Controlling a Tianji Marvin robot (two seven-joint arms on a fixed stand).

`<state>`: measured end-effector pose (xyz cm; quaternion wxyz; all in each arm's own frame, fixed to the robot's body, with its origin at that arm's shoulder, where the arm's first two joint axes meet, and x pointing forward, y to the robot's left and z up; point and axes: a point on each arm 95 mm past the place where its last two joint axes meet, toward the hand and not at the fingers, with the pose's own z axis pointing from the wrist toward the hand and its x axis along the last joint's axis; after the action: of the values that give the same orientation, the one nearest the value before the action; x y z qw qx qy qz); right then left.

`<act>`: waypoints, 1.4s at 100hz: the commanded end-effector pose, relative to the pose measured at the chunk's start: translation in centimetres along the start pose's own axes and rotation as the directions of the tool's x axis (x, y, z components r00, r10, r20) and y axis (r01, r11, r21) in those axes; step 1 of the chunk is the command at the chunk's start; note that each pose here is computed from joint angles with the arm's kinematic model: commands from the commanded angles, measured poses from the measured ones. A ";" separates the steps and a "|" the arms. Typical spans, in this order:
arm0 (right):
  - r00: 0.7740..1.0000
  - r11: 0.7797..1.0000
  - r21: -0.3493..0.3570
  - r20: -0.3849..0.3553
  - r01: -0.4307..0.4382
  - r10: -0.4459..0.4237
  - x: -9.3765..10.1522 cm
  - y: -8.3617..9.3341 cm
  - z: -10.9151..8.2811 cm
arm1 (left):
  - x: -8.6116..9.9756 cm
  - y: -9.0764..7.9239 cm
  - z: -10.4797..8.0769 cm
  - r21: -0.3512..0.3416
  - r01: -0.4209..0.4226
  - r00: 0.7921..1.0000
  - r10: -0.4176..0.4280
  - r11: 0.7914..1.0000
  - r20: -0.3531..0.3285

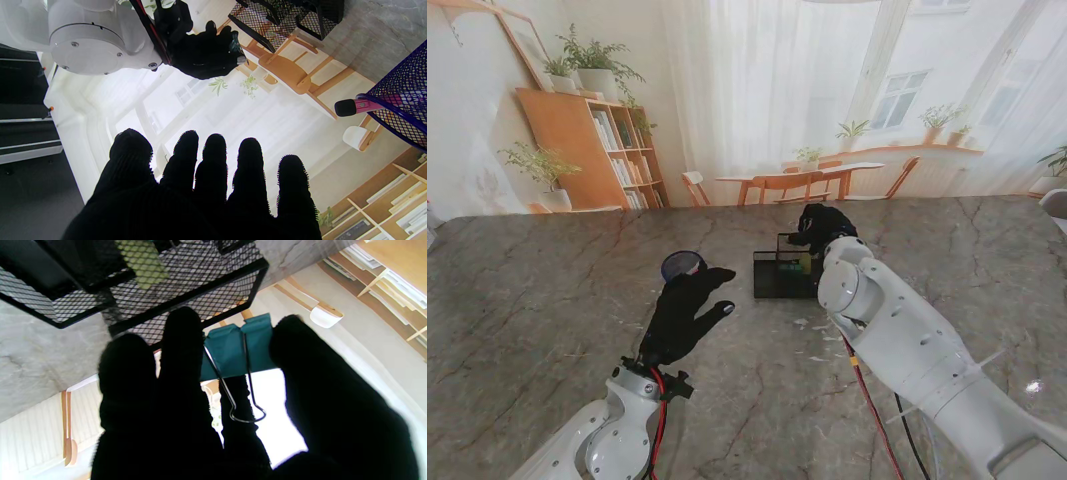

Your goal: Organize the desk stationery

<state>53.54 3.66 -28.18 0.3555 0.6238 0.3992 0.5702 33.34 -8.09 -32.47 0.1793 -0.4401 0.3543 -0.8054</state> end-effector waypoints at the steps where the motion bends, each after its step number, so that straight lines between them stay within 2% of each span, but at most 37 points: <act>1: 1.000 1.000 0.004 -0.012 -0.015 0.015 1.3 0.4 0.4 | 0.2 0.1 0.0 -0.002 0.009 1.000 -0.009 1.000 -0.002; 28: 1.000 0.999 0.021 -0.005 0.028 -0.028 1.8 -0.1 1.8 | 0.1 0.0 0.0 -0.005 0.012 1.000 -0.012 1.000 0.004; 72: 0.991 0.990 0.049 -0.023 0.131 -0.130 1.3 0.0 3.1 | -0.1 0.0 0.0 -0.014 0.017 1.000 -0.017 1.000 0.005; 110: 0.991 0.986 0.098 0.012 0.135 -0.137 0.9 -1.1 3.5 | -0.2 0.1 0.0 -0.013 0.022 1.000 -0.022 1.000 0.003; 140: 0.991 0.984 0.115 0.003 0.135 -0.136 0.8 -1.4 3.4 | -0.1 0.2 0.0 -0.012 0.025 1.000 -0.025 1.000 0.001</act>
<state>56.92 4.81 -29.24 0.3690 0.6143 0.4664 0.5187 33.55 -7.97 -32.54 0.1709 -0.4443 0.3562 -0.8040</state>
